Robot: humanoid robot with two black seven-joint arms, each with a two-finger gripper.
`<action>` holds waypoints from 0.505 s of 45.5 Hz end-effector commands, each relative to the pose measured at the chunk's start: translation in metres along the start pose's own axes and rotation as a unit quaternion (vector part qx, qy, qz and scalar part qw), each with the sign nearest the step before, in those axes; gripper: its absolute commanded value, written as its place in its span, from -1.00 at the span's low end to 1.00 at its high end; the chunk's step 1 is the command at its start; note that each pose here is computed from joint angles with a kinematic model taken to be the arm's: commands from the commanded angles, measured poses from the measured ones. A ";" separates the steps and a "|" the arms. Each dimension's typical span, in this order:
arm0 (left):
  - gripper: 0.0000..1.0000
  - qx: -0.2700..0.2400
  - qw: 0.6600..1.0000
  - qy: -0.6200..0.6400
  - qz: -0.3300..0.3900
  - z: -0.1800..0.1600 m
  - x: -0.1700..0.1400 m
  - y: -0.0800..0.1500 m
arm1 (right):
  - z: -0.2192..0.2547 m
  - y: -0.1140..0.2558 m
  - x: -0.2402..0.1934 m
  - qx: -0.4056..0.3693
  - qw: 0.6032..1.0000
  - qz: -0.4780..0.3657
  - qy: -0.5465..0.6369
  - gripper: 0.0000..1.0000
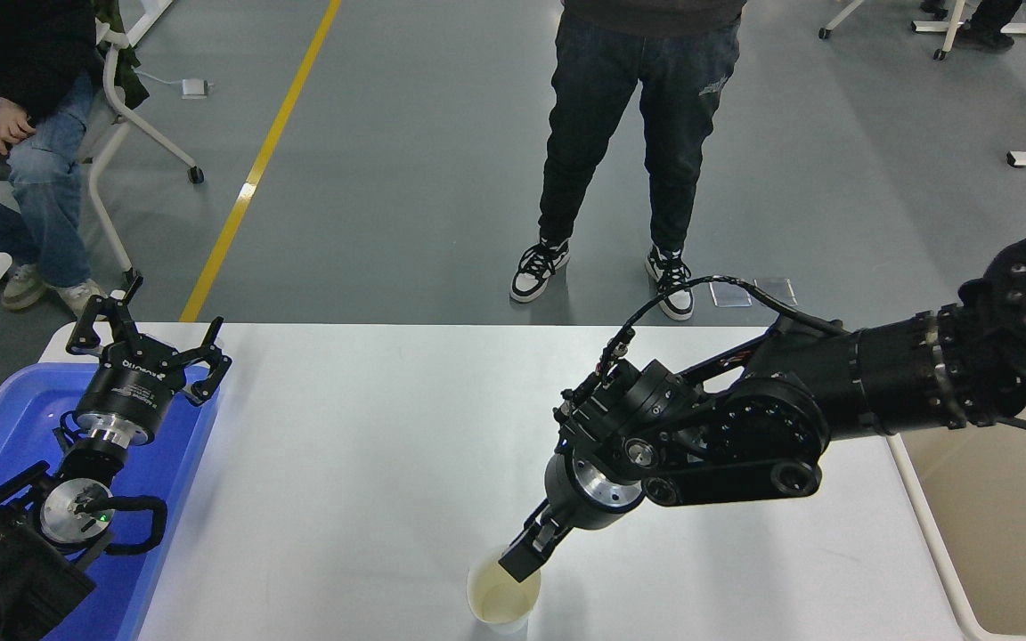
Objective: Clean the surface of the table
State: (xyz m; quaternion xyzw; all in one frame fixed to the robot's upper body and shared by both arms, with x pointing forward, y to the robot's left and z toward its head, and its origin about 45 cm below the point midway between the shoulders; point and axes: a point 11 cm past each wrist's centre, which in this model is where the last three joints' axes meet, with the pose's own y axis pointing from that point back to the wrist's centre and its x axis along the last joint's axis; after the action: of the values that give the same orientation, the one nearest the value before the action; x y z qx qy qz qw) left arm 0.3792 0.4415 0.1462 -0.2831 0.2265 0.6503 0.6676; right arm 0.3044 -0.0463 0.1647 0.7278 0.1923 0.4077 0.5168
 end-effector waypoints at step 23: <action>1.00 0.000 1.000 0.000 0.000 0.000 0.000 0.000 | 0.011 -0.028 -0.025 0.017 0.999 -0.008 -0.039 0.60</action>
State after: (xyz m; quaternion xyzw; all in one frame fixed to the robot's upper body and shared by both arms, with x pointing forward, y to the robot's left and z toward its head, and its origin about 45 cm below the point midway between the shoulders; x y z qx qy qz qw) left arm 0.3792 0.4415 0.1462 -0.2832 0.2264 0.6503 0.6676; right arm 0.3056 -0.0568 0.1363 0.7408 0.1813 0.3819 0.5221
